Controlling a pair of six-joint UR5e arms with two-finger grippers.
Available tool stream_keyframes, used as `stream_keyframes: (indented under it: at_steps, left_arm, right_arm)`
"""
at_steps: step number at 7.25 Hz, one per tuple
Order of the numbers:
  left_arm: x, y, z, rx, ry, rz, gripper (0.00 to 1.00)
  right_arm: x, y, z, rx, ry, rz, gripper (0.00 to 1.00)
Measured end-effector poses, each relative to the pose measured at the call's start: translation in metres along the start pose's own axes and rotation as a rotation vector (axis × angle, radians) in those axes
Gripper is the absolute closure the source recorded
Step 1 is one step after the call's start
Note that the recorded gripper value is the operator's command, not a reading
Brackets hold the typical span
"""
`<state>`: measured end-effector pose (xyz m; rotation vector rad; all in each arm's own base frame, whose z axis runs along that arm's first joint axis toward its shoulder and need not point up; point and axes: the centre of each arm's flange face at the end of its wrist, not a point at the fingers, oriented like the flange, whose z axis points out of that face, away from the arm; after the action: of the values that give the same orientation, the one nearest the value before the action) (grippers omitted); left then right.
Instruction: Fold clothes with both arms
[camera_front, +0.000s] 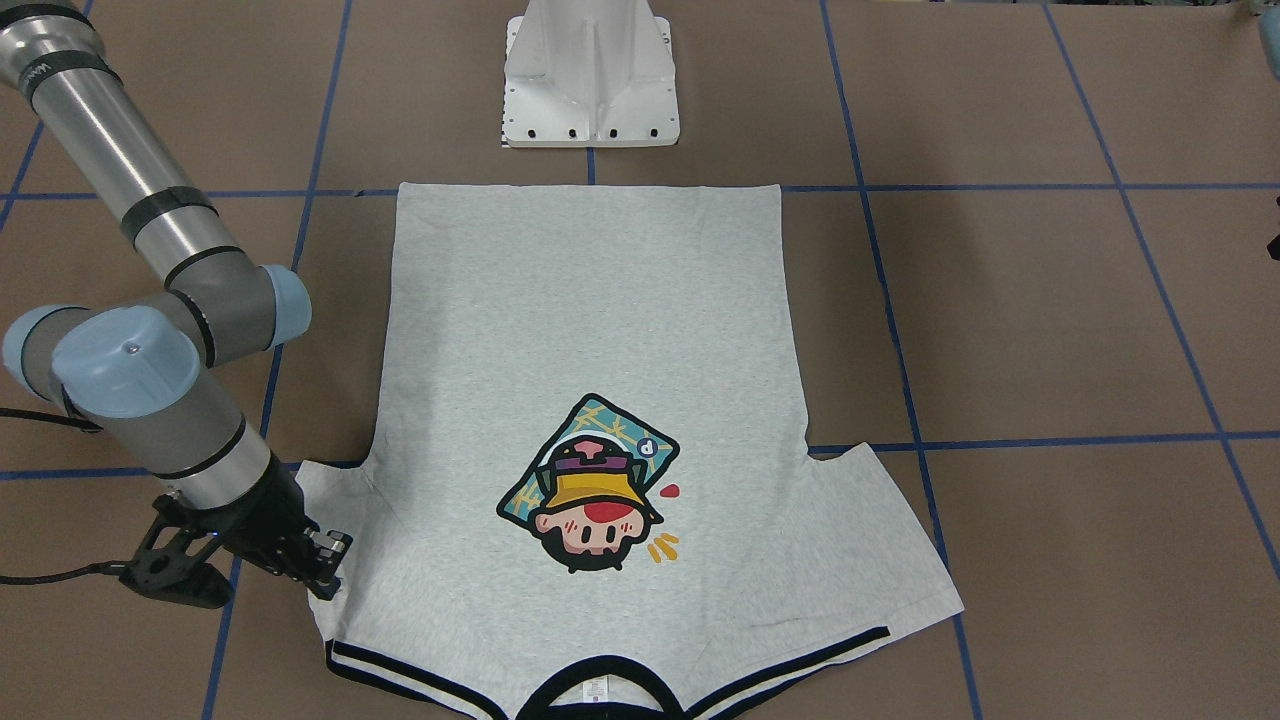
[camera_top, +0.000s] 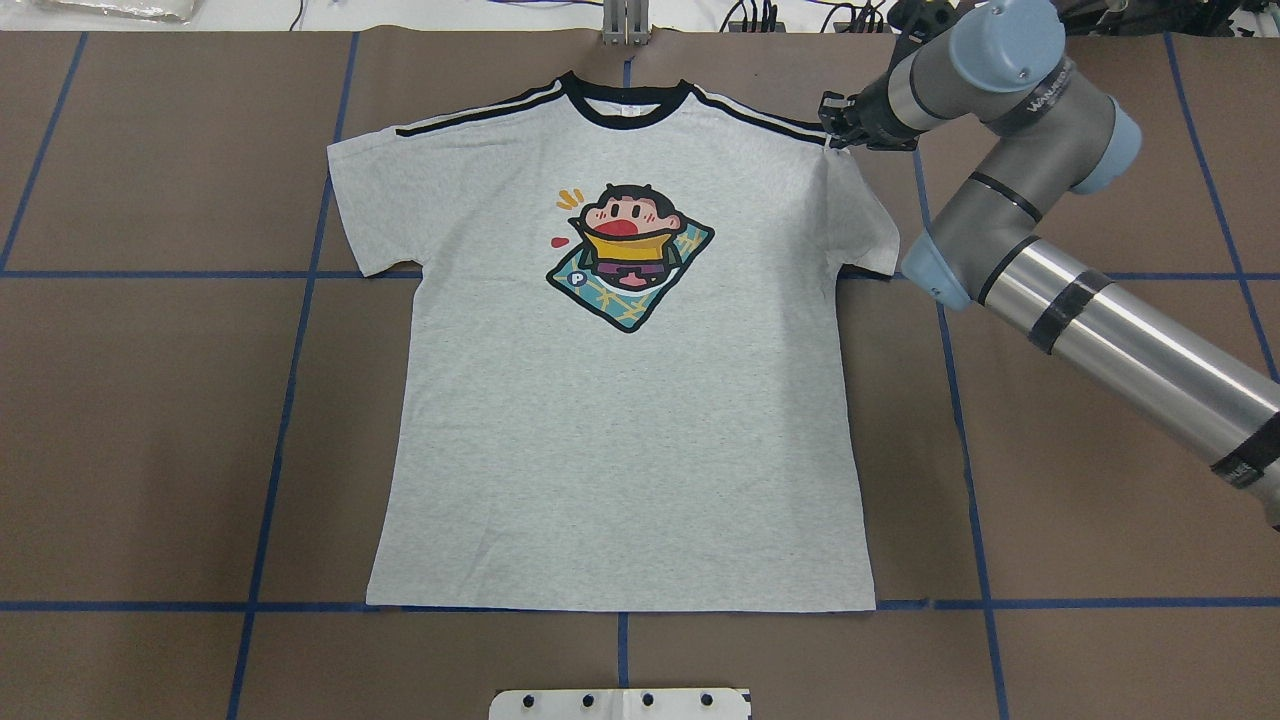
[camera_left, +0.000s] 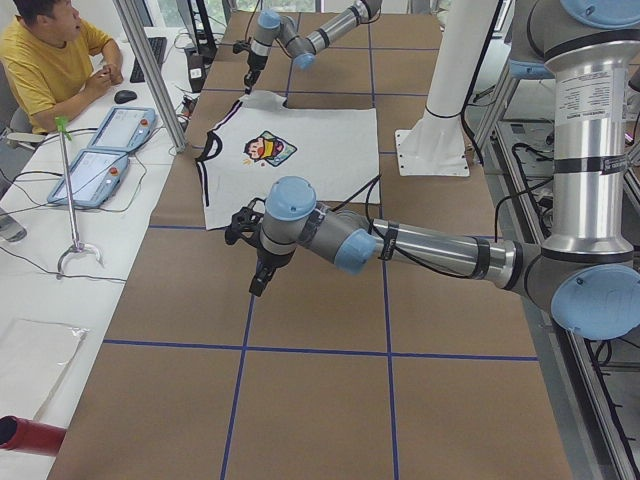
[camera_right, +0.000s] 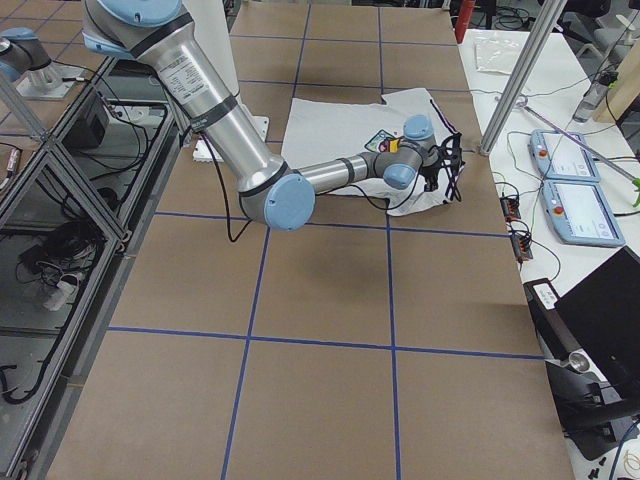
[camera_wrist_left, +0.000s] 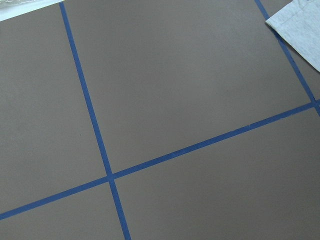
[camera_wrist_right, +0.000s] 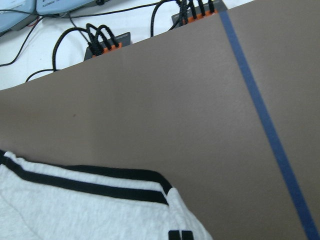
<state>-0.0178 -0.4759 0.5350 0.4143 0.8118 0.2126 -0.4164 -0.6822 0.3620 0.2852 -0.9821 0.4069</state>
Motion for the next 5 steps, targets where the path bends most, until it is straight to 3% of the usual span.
stream_keyframes:
  at_steps: [4, 5]
  left_arm:
    - [0.004, -0.001, -0.003, 0.003, 0.012, 0.004, 0.0]
    - [0.005, -0.002, -0.004, 0.004, 0.013, 0.005, 0.0]
  right_arm:
    - [-0.114, 0.029, 0.059, 0.102, 0.083, 0.007, 1.0]
    - [-0.119, 0.03, 0.069, 0.122, 0.11, 0.008, 0.22]
